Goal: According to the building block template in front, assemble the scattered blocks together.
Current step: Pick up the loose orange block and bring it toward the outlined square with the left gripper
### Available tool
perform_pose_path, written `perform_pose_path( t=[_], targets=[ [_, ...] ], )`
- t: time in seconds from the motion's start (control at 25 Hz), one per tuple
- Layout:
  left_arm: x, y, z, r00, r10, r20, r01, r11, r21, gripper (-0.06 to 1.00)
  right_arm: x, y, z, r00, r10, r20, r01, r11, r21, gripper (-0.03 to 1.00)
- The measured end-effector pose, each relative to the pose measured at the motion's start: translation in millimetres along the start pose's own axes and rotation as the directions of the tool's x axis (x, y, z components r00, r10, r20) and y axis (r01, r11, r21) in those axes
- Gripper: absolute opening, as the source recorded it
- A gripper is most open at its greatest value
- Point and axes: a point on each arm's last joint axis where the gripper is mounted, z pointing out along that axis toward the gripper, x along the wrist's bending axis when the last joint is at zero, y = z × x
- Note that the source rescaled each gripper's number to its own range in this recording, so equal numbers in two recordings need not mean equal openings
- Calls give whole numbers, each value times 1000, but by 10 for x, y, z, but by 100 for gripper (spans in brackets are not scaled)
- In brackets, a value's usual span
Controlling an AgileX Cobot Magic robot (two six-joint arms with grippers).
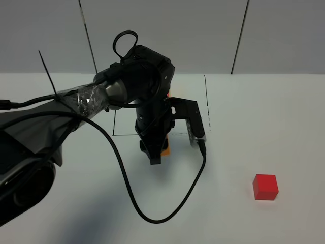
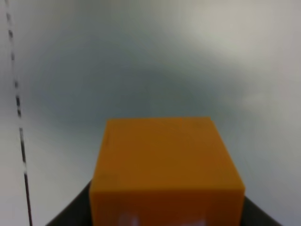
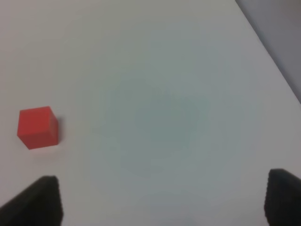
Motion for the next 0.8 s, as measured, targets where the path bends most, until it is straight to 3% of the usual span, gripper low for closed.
perform_pose_path(
  t=[0.36,0.8],
  targets=[
    [5,163,285,999,39,37,-39,999,-4,0,0,0,0,1000,0,0,0,1000,0,73],
    [4,167,329,998,41,44,-41,999,1,0,0,0,0,1000,0,0,0,1000,0,73]
  ],
)
